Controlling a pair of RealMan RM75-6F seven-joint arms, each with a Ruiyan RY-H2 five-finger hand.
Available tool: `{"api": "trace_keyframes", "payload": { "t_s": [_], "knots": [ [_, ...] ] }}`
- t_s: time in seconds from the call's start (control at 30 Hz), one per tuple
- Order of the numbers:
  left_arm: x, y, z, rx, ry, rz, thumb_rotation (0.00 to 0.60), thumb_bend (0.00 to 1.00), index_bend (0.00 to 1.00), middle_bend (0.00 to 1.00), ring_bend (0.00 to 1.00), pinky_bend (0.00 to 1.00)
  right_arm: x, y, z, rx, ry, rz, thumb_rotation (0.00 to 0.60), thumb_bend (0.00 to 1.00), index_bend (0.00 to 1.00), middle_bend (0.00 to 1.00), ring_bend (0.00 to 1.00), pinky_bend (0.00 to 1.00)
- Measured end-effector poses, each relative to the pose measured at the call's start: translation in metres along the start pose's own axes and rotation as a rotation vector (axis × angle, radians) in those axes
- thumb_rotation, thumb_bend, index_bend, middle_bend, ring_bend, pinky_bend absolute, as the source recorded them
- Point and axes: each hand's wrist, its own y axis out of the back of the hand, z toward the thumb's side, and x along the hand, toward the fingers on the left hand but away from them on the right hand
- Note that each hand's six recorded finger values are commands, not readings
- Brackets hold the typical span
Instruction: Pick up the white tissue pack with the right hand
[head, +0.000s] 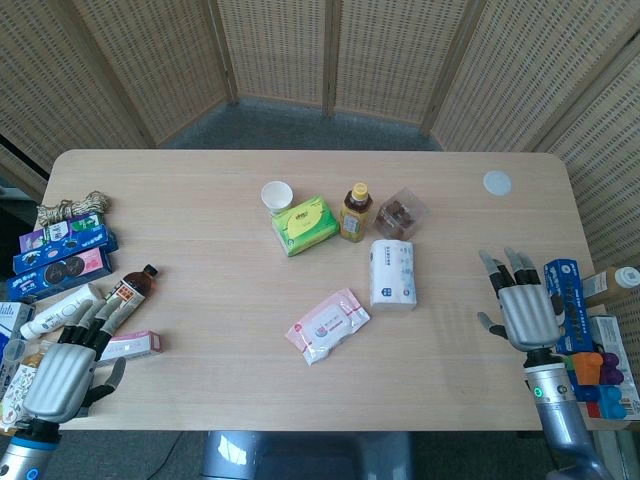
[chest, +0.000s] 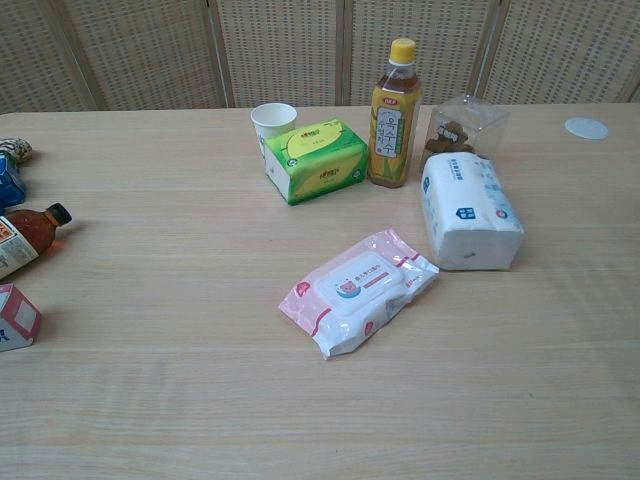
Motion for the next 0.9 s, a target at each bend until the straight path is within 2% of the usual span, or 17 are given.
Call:
{"api": "trace_keyframes", "payload": {
  "t_s": [0.27, 0.53, 0.73, 0.9],
  "knots": [
    [-0.004, 0.0, -0.002, -0.004, 0.002, 0.004, 0.6, 0.54, 0.11, 0.04, 0.0, 0.0, 0.001, -0.001, -0.001, -0.03, -0.008, 0.01, 0.599, 0.2, 0.0, 0.23, 0.0, 0.0],
    [-0.004, 0.001, -0.003, -0.005, -0.005, 0.006, 0.6, 0.54, 0.11, 0.04, 0.0, 0.0, -0.007, -0.004, 0.015, -0.074, -0.004, 0.023, 0.596, 0.19, 0.0, 0.1, 0.0, 0.0],
    [-0.002, 0.0, -0.004, -0.009, -0.007, 0.002, 0.6, 0.54, 0.11, 0.04, 0.0, 0.0, -0.028, -0.013, 0.052, -0.103, 0.041, 0.031, 0.515, 0.09, 0.0, 0.01, 0.0, 0.0],
    [-0.003, 0.0, -0.007, -0.007, 0.002, 0.002, 0.6, 0.54, 0.11, 0.04, 0.0, 0.0, -0.046, -0.026, 0.081, -0.145, 0.05, 0.028, 0.468, 0.01, 0.0, 0.0, 0.0, 0.0]
  ]
}}
